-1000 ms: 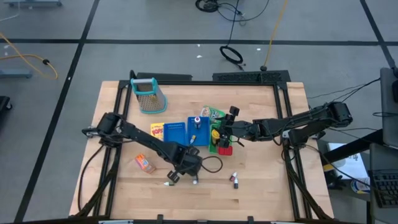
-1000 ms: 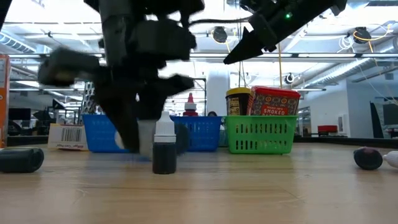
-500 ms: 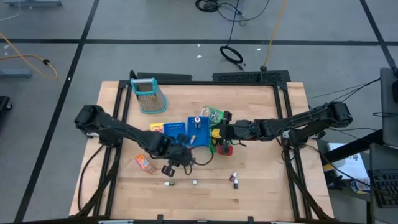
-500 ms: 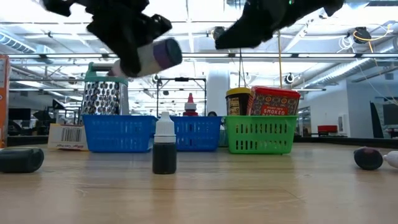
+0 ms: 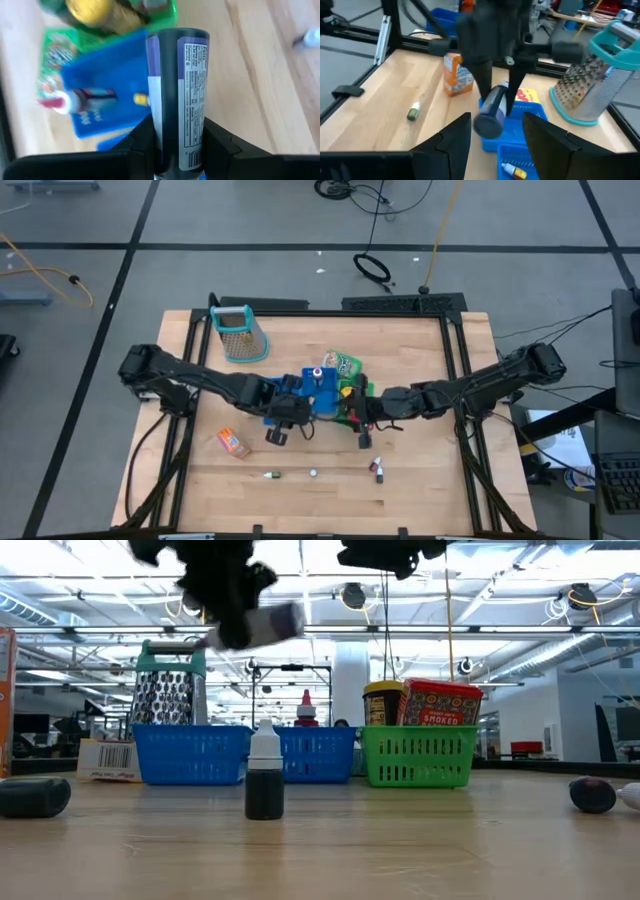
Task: Pick & Place Kitchen Items
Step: Put the large violet food coloring bottle into the right blue bin
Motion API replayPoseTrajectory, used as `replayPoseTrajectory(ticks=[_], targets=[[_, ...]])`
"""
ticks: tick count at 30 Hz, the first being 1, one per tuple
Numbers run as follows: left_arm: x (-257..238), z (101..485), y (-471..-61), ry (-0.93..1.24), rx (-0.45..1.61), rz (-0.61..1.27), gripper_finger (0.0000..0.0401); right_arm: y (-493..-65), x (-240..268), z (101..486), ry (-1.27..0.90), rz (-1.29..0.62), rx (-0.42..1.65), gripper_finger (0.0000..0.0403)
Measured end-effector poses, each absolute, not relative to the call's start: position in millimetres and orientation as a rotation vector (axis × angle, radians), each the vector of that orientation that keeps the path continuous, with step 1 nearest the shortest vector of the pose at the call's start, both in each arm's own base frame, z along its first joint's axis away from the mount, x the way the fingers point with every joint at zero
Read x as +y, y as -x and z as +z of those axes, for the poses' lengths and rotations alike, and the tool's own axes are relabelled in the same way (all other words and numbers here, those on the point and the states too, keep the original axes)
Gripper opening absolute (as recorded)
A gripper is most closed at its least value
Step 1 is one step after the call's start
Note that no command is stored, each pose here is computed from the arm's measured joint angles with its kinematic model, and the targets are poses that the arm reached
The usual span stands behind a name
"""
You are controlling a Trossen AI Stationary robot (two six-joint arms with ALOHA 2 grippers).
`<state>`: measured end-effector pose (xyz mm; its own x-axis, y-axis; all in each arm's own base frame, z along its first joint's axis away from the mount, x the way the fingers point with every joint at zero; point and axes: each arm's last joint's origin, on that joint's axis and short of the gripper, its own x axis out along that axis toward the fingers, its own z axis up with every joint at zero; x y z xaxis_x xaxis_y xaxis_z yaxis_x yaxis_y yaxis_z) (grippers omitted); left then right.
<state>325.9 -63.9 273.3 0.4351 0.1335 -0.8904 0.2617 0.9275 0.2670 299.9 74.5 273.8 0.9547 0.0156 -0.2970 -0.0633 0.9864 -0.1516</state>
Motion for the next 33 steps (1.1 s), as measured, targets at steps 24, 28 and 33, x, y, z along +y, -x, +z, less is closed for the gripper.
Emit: replayPoseTrajectory(ticks=[24, 28, 33], targets=[[-59, 350, -328, -0.491, 1.009, 0.065, 0.0108, -303, 68, 285, 0.232, -0.117, 0.194, 0.0171], [-59, 350, -328, -0.492, 1.005, 0.066, 0.0108, -305, 61, 285, 0.227, -0.129, 0.194, 0.0171], [-59, 350, -328, -0.494, 1.006, 0.067, 0.0108, -316, 52, 275, 0.191, -0.056, 0.202, 0.0171]])
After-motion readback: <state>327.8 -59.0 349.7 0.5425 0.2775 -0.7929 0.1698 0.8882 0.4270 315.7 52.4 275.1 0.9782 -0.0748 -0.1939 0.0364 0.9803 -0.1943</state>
